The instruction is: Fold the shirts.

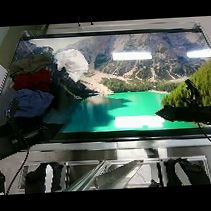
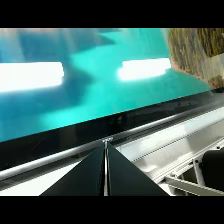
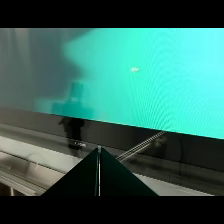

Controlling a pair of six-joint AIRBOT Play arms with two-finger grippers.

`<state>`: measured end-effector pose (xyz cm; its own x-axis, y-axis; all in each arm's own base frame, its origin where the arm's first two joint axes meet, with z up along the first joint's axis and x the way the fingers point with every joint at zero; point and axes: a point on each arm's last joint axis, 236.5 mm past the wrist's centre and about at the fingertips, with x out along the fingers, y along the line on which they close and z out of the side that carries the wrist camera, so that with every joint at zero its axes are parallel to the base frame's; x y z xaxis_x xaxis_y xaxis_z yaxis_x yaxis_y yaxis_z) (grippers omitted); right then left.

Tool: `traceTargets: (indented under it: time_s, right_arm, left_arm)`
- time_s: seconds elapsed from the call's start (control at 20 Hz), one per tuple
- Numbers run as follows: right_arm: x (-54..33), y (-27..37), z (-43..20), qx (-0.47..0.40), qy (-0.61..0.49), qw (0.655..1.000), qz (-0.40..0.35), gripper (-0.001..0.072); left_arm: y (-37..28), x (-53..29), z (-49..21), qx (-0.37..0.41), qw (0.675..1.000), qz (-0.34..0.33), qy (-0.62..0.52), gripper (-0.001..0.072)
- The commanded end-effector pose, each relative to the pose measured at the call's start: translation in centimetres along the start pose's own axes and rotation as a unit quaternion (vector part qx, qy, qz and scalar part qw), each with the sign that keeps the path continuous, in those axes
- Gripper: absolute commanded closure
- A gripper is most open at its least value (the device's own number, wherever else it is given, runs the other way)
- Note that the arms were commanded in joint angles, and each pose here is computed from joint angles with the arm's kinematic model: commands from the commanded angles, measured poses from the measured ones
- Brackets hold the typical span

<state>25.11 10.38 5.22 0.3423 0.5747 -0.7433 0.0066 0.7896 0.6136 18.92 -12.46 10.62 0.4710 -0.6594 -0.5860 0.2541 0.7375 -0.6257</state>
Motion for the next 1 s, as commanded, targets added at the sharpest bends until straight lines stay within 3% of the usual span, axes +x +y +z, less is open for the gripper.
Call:
traceTargets:
  time_s: [0.0,0.65,0.95]
  right_arm:
    - [0.0,0.0,0.0,0.000,0.000,1.000,0.000,0.0690]
    - [0.0,0.0,0.0,0.000,0.000,1.000,0.000,0.0690]
    - [0.0,0.4,0.4,0.003,-0.009,1.000,0.007,0.0690]
  left_arm:
    - [0.0,0.0,0.0,0.000,1.000,0.000,-0.001,0.0694]
    - [0.1,0.0,0.4,0.001,1.000,0.003,-0.008,0.0694]
    - [2.8,-1.3,7.2,0.011,0.986,0.062,-0.153,0.0694]
